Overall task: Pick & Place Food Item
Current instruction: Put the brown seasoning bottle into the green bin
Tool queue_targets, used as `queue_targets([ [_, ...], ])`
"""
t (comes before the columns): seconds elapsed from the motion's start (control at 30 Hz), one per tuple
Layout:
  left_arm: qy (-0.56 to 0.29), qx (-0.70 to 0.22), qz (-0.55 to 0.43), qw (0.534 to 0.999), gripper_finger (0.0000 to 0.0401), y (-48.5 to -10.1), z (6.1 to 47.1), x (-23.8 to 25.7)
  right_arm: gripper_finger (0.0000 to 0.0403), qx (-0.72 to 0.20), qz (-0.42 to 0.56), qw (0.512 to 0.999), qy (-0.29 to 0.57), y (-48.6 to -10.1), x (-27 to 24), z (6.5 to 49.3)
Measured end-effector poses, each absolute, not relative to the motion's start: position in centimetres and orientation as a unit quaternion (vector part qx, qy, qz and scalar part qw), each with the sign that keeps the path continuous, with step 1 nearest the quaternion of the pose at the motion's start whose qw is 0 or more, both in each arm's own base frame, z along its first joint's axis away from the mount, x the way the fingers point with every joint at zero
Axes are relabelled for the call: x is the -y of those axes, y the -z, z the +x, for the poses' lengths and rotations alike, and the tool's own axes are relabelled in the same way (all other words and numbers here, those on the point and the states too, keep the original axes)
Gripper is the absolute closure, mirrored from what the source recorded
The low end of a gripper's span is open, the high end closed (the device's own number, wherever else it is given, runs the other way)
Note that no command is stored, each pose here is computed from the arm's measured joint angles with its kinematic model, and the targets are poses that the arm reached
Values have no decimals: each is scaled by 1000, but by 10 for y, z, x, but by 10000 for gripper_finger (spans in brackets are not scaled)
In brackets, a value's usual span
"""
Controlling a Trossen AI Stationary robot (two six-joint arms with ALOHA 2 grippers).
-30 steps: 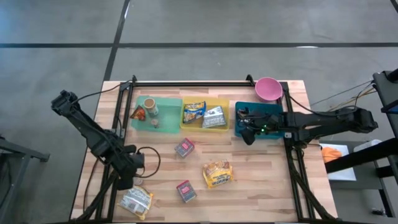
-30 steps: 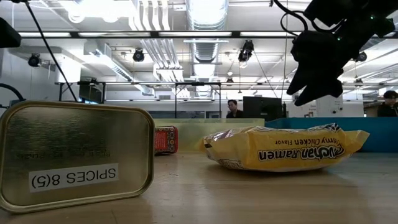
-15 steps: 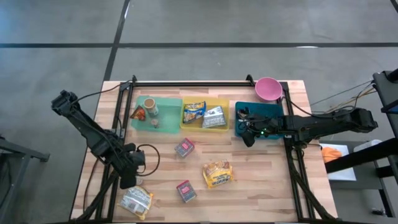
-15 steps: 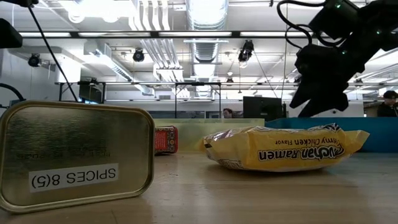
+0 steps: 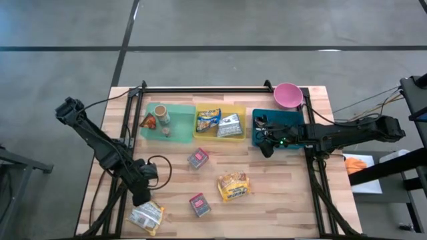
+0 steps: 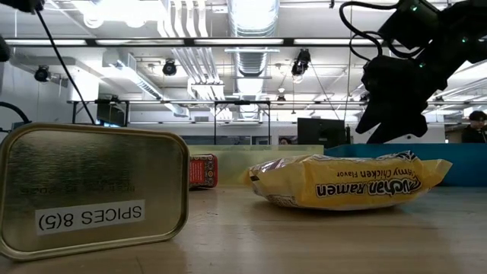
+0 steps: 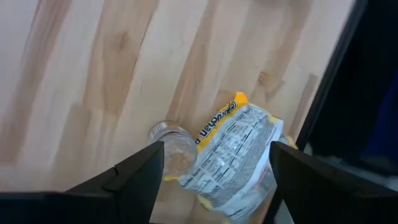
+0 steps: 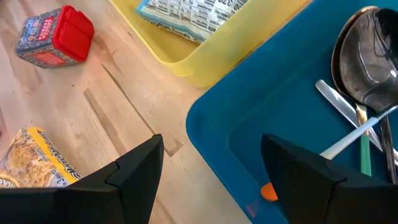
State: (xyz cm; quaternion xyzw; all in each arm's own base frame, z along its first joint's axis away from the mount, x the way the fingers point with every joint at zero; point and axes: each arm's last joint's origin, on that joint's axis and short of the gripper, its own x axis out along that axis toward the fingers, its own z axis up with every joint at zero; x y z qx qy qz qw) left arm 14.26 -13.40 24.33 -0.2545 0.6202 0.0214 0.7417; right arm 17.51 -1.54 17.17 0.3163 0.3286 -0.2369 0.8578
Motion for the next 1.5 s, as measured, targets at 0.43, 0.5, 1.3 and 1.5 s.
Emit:
queue_targets([
  [0.43,-98,-652,-282,696,104,-223,156,148,138,-331,315,859,231,-171,12,175],
  [0.5,-99,-670,-265,687,104,-219,158,152,138,-331,315,859,231,-171,12,175],
  [1.3,-109,-711,-91,689,105,-220,159,181,138,-322,319,862,228,-154,12,169],
  [1.5,-118,-722,-81,677,105,-207,153,177,138,-305,307,876,214,-168,12,177],
])
